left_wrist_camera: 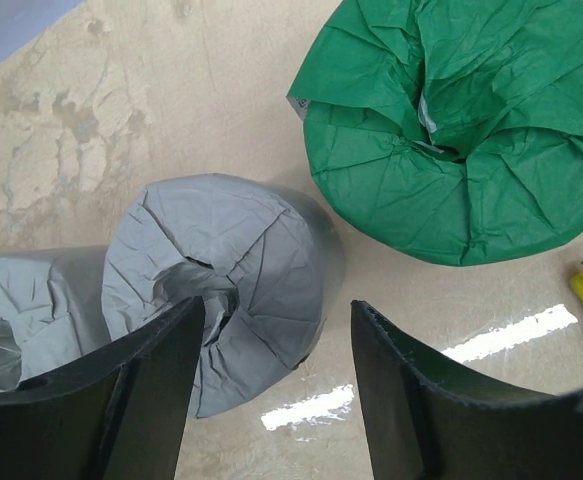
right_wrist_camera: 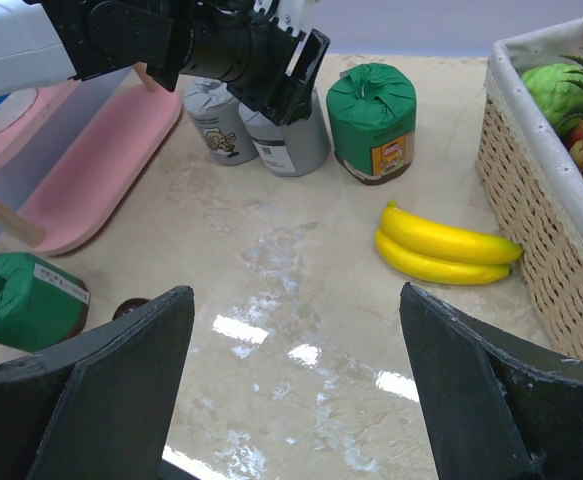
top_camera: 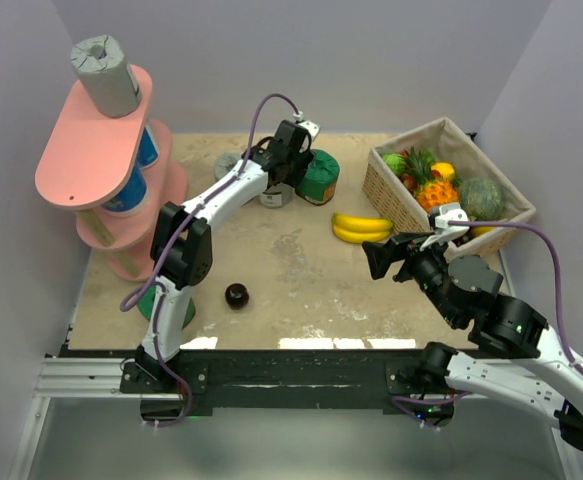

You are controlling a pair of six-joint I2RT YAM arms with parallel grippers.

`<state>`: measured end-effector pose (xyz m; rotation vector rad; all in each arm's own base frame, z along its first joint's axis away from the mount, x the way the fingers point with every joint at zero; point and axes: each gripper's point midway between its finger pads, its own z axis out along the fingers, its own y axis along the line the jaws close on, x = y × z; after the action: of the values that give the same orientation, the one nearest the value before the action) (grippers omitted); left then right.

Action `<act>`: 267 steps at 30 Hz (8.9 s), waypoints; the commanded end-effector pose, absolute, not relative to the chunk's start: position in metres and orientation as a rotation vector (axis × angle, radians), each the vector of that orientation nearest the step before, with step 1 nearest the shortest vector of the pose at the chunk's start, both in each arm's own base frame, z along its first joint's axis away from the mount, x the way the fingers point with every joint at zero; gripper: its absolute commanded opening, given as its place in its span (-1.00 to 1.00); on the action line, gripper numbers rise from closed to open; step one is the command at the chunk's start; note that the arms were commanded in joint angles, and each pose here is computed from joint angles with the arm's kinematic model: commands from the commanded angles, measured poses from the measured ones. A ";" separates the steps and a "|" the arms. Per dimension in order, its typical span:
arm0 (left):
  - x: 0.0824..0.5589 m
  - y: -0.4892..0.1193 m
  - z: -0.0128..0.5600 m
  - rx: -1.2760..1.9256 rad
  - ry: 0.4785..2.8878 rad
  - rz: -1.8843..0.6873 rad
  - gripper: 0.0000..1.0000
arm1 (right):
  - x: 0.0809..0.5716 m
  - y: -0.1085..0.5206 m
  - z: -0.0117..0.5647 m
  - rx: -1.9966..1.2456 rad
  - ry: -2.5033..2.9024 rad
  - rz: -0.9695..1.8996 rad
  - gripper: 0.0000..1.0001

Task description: Place and organize the paper towels onto the shelf

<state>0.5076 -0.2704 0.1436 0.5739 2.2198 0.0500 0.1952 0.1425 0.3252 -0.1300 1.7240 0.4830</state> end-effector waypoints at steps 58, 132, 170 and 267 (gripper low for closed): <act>0.415 -0.193 0.381 0.253 1.973 0.119 -0.30 | 0.201 0.140 0.336 -0.096 1.695 0.462 0.75; 0.384 0.030 0.486 -0.244 1.714 0.911 0.11 | 0.198 0.134 0.340 -0.084 1.692 0.467 0.75; 0.327 0.023 0.443 -0.259 1.835 0.685 -0.07 | 0.200 0.151 0.331 -0.129 1.729 0.491 0.75; 0.531 -0.148 0.119 0.424 2.327 0.192 0.28 | 0.205 0.141 0.334 -0.123 1.702 0.422 0.77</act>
<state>0.5284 -0.1444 0.1337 0.4083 2.3223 0.2438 0.1991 0.1395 0.3271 -0.1375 1.7243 0.4349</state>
